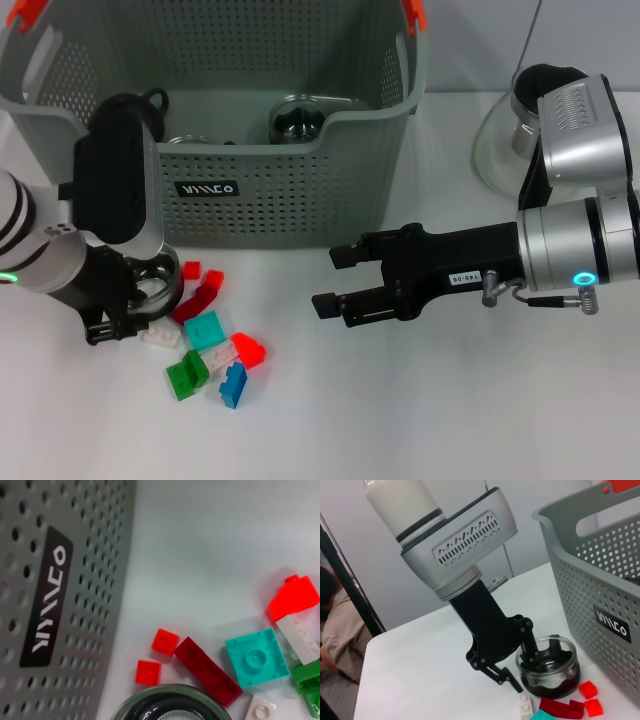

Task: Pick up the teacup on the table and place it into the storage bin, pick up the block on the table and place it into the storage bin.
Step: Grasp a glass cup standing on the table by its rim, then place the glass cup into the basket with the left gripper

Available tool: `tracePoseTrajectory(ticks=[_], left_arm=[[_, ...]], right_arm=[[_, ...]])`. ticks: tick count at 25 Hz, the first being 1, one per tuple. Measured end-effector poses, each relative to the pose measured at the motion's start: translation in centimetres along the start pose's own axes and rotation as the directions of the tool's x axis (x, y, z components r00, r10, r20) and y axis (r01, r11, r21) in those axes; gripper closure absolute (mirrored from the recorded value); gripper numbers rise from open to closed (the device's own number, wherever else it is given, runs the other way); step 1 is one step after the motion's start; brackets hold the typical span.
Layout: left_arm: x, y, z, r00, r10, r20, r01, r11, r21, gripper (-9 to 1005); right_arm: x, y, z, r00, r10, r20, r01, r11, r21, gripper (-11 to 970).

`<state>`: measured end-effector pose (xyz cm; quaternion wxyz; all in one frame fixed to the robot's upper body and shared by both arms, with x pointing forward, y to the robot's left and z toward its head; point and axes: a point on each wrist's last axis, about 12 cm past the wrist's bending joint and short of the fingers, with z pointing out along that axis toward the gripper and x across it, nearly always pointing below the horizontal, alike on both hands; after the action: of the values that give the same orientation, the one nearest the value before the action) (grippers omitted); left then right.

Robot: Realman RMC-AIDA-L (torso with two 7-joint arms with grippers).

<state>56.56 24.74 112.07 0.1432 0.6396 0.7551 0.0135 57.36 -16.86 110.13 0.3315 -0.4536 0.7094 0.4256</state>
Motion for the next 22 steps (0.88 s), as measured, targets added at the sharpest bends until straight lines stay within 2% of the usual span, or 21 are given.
tracePoseTrajectory(ticks=[13,22], left_arm=[[0.08,-0.27,0.24,1.000,-0.015,-0.001,0.015,1.000,0.009,890],[0.02,-0.27,-0.19,0.998,-0.058,-0.004,0.058,0.998,0.020,941]], right_arm=[[0.12,0.09,0.01,1.000,0.001,-0.004,-0.001,1.000,-0.005,155],[0.15,0.08,-0.05,1.000,-0.009,-0.001,0.009,1.000,-0.003,156]])
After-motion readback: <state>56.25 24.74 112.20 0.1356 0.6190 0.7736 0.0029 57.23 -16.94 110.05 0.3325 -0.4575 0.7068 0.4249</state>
